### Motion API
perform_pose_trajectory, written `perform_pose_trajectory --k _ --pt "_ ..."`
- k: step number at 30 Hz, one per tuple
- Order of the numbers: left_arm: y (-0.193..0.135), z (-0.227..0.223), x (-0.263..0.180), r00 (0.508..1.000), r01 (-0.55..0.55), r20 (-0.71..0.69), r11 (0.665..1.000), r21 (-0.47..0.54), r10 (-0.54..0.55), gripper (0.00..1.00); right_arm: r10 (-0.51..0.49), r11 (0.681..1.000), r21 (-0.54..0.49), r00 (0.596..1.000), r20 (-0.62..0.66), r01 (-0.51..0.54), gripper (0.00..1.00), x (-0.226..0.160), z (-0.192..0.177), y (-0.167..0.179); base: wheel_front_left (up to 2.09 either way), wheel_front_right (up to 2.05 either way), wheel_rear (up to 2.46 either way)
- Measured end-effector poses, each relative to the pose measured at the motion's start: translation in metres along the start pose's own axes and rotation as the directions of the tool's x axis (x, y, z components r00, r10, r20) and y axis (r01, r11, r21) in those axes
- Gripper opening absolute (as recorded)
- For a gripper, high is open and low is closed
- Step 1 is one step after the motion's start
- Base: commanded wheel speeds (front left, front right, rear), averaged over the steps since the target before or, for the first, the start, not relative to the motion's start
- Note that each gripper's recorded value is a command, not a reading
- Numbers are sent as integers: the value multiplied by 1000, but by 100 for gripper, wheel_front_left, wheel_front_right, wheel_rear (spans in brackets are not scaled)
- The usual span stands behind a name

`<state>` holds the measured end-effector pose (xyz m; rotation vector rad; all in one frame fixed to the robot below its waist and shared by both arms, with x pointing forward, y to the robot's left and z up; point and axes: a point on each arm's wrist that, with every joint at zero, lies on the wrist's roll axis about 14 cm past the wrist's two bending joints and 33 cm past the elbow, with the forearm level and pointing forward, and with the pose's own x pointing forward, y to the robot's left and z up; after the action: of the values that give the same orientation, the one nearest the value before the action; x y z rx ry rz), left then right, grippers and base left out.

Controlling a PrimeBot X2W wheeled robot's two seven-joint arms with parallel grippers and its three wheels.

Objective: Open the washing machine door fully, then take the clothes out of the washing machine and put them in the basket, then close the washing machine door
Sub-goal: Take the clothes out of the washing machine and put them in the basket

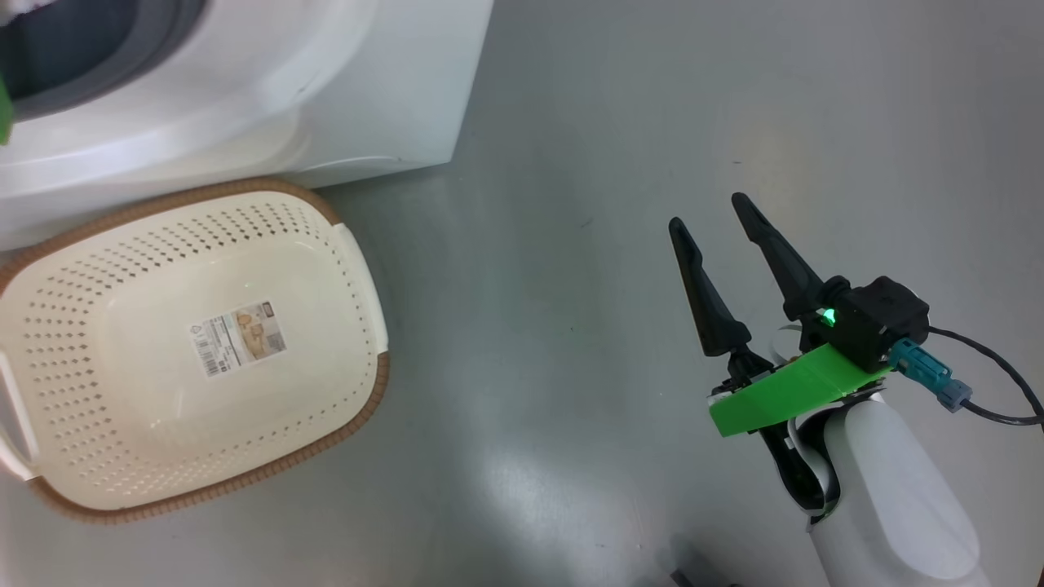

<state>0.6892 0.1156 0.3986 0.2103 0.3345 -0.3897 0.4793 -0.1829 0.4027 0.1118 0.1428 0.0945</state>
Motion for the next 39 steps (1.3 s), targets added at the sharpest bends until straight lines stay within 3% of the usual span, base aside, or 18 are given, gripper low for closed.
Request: perform_pose_trajectory --k 6,14,24,25,27,34,39 --pt "-31 -19 10 994 87 -67 996 10 -86 100 -22 1000 7 1000 -11 22 100 -3 -4 -6 0 0 0" --pt "-11 -28 13 992 58 -117 996 64 -50 100 -27 1000 6 1000 -16 27 100 -7 -4 -6 0 0 0" --pt "-13 -39 16 984 75 -170 991 113 -55 100 -37 999 5 999 -17 37 100 -10 -3 -9 0 0 0" --pt "-13 -39 16 983 75 -173 991 114 -54 60 -38 999 5 999 -16 38 100 -10 -2 -9 0 0 0" --pt "-13 -40 16 983 75 -178 991 114 -54 0 -39 999 5 999 -13 39 100 -10 -1 -9 0 0 0" --pt "-12 -38 12 984 70 -171 993 93 -53 0 -37 999 9 999 -3 37 100 -10 2 -8 0 0 0" --pt "-15 -20 10 995 50 -81 999 -11 -51 0 -30 999 12 1000 9 30 100 -9 7 -5 0 0 0"
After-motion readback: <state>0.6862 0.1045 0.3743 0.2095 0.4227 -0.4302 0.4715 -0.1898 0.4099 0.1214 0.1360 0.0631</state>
